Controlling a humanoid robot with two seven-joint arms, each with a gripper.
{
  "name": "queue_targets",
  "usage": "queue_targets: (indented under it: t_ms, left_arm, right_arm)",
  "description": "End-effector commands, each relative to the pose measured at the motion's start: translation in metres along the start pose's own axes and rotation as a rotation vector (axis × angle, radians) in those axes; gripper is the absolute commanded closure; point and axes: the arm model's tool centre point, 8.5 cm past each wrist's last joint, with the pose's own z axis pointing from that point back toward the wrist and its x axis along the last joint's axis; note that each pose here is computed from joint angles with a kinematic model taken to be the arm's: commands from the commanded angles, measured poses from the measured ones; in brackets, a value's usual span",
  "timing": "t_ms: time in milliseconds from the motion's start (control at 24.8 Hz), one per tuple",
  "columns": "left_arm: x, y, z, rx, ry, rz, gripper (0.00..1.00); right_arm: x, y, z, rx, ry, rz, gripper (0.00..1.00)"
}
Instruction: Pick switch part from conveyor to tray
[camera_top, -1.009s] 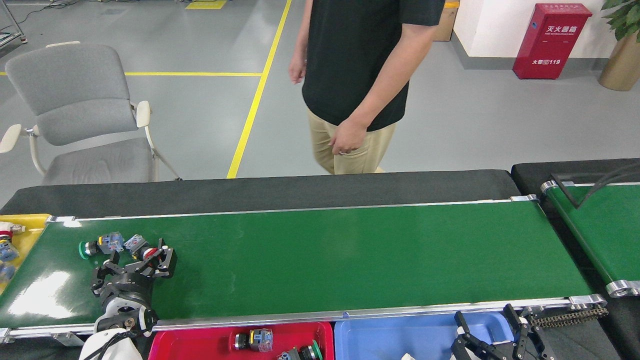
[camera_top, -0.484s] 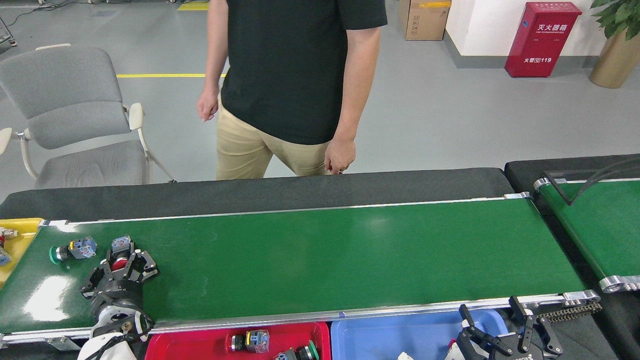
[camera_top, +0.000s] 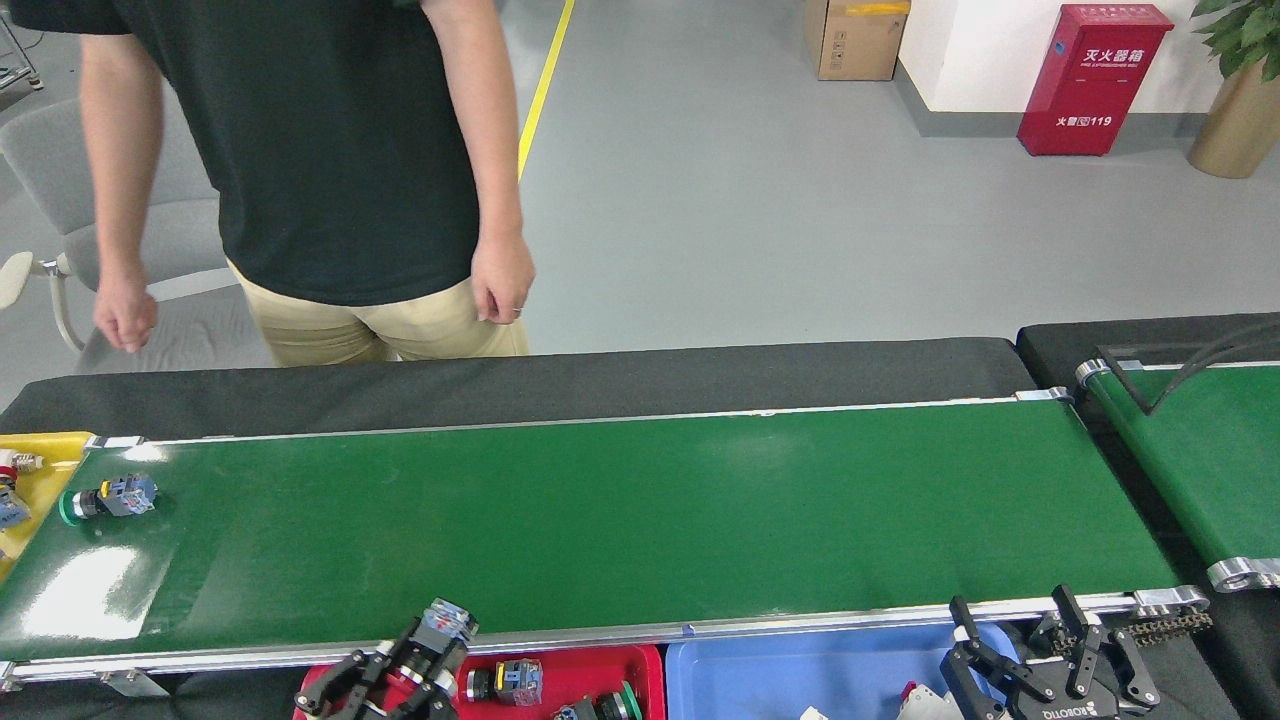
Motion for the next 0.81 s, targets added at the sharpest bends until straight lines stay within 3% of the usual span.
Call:
queue_targets:
  t_ms: [0, 242, 404, 525, 767]
  left_arm:
    - [-0.006, 0.007, 0.005, 0.024, 0.011, -0.008, 0.00]
    - [-0.070, 0.013, 0.043, 0.011, 0.352, -0.066, 0.06]
    - [-0.102, 0.016, 0.069, -0.007, 0.587, -0.118, 0.00]
    - [-0.111, 0.018, 0.083, 0.002, 0.645, -0.134, 0.00]
    - [-0.116, 0.020, 0.090, 0.012, 0.675, -0.141, 0.00]
  right_arm:
    - [-0.002, -0.009, -0.003, -0.028, 0.003, 0.007, 0.02]
    - [-0.006, -0.008, -0.001, -0.025, 0.014, 0.009, 0.02]
    - [-0.003, -0.005, 0.000, -0.005, 0.020, -0.005, 0.01]
    - [-0.001, 0.001, 0.000, 0.056, 0.020, -0.013, 0.01]
    - [0.000, 0.003, 0.002, 0.067, 0.013, -0.014, 0.01]
